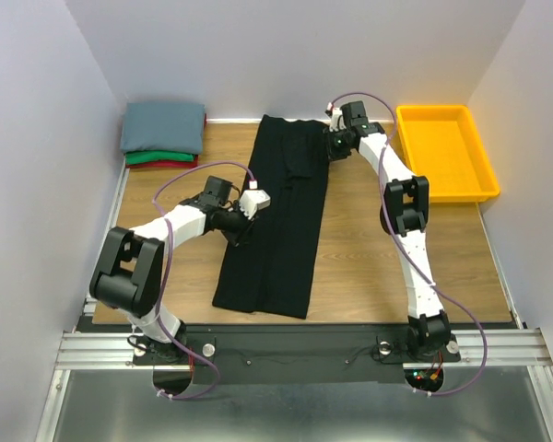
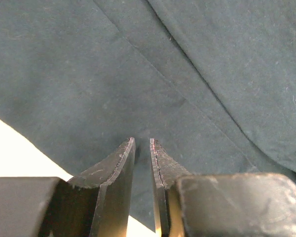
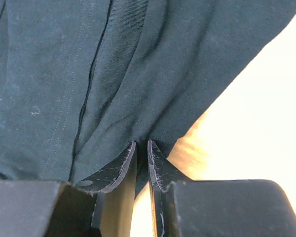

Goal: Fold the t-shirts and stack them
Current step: Fold the tshirt

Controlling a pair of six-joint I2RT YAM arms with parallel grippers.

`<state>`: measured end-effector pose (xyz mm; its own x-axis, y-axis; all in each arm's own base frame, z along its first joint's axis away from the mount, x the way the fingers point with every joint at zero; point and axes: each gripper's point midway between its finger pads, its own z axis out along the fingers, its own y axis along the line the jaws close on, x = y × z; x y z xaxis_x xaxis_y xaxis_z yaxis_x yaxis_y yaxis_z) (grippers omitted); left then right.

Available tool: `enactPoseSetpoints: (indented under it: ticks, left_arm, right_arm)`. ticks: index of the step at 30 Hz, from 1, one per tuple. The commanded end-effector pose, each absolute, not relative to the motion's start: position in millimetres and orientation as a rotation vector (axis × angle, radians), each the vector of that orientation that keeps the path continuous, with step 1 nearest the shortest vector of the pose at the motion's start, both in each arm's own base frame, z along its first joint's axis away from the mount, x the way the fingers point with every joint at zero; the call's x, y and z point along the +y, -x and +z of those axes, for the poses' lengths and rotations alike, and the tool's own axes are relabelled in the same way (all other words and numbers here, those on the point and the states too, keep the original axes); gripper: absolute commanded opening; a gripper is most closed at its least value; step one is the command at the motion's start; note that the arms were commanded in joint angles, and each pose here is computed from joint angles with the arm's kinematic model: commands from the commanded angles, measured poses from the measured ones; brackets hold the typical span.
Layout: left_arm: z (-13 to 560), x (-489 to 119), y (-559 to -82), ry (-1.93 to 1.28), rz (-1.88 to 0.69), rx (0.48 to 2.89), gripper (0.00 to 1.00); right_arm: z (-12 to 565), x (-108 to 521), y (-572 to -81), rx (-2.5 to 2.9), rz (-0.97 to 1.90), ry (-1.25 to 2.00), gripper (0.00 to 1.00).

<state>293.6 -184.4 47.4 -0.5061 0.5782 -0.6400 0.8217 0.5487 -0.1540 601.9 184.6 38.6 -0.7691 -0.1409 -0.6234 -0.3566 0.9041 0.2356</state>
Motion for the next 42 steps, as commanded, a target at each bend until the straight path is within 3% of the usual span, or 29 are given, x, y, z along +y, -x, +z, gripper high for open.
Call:
enactPoseSetpoints:
  ticks: [1,6,11,25,33,36,42]
  left_arm:
    - [68,-204,-315,-1.068,-0.682,2.197,0.31]
    - [70,-205,-318,-1.05,-0.683,2.188,0.31]
    - [53,-199,-302,-1.095,-0.685,2.229,0.3]
    - [-3,-208,-241,-1.469,-0.573,2.359,0.21]
    - [10,-229,-242,-1.453,-0.607,2.329,0.22]
    - [14,-227,-246,-1.435,-0.59,2.318,0.27]
    - [29,-229,-253,-1.389,-0.616,2.276,0.29]
  right_arm:
    - [30,173,-621,2.396,0.319,0.327,0.22]
    - [100,174,-603,2.323,0.35,0.352,0.25]
    - [117,184,-567,2.359,0.484,0.345,0.27]
    - [77,213,-504,2.526,0.725,0.332,0.27]
    - [75,219,-494,2.537,0.752,0.354,0.27]
    - [61,226,-485,2.567,0.76,0.382,0.27]
    - [21,234,-492,2.616,0.705,0.406,0.27]
